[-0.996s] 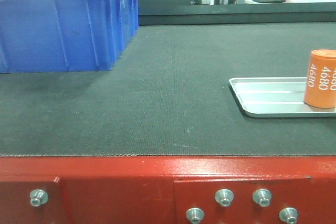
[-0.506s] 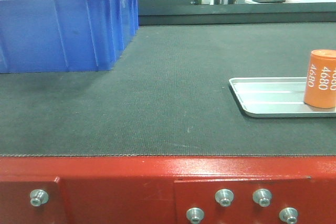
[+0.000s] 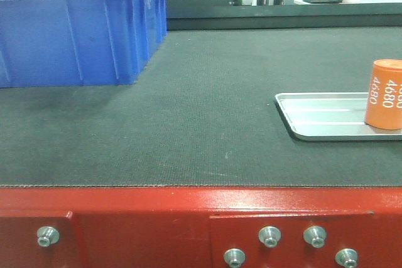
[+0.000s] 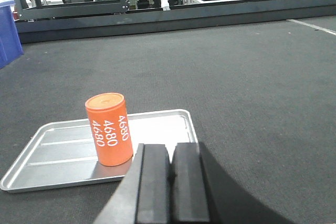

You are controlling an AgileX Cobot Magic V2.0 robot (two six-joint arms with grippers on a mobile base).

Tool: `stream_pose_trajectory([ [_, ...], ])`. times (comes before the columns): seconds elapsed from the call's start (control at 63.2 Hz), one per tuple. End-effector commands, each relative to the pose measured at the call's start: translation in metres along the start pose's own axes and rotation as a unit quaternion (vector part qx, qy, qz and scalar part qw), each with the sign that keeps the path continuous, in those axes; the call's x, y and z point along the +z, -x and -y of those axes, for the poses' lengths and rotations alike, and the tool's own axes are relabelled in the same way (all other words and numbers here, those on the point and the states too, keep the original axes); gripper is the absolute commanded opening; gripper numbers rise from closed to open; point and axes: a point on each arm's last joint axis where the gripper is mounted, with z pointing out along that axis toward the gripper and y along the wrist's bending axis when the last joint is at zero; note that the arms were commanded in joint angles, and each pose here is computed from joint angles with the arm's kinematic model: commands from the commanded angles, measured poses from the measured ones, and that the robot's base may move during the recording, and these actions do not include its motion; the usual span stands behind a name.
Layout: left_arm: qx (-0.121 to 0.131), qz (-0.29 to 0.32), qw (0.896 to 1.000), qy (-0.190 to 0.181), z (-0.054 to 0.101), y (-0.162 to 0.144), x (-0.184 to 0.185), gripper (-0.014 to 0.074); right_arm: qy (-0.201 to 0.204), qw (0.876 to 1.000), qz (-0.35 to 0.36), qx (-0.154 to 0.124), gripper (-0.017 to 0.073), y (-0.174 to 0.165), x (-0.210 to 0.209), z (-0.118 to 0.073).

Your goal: Grab orange capacitor from left shelf to right conveyor

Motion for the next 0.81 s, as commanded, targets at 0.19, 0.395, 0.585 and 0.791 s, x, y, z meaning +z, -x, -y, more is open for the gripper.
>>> stream_pose_trajectory([
  [0.19,-0.003,0.048,0.999,-0.002,0.0002,0.0095,-0.0013,-0.0127,0.001,0.999,0.051,-0.001,0.0057,0.0098,-0.0016,-0.0005],
  [0.395,-0.003,0.048,0.999,-0.002,0.0002,0.0095,-0.0013,-0.0127,0.001,0.999,0.051,-0.001,0.0057,0.0098,-0.0016,-0.0005],
  [0.585,-0.003,0.048,0.999,-0.002,0.0002,0.0095,-0.0013,-0.0127,0.001,0.999,0.051,-0.001,0.0057,0.0098,-0.0016,-0.0005],
  [0.791,-0.003,0.048,0.999,-0.002,0.0002,0.0095,-0.0013,-0.0127,0.001,0.999,0.051,-0.001,0.0057,0.0098,-0.0016,-0.0005],
])
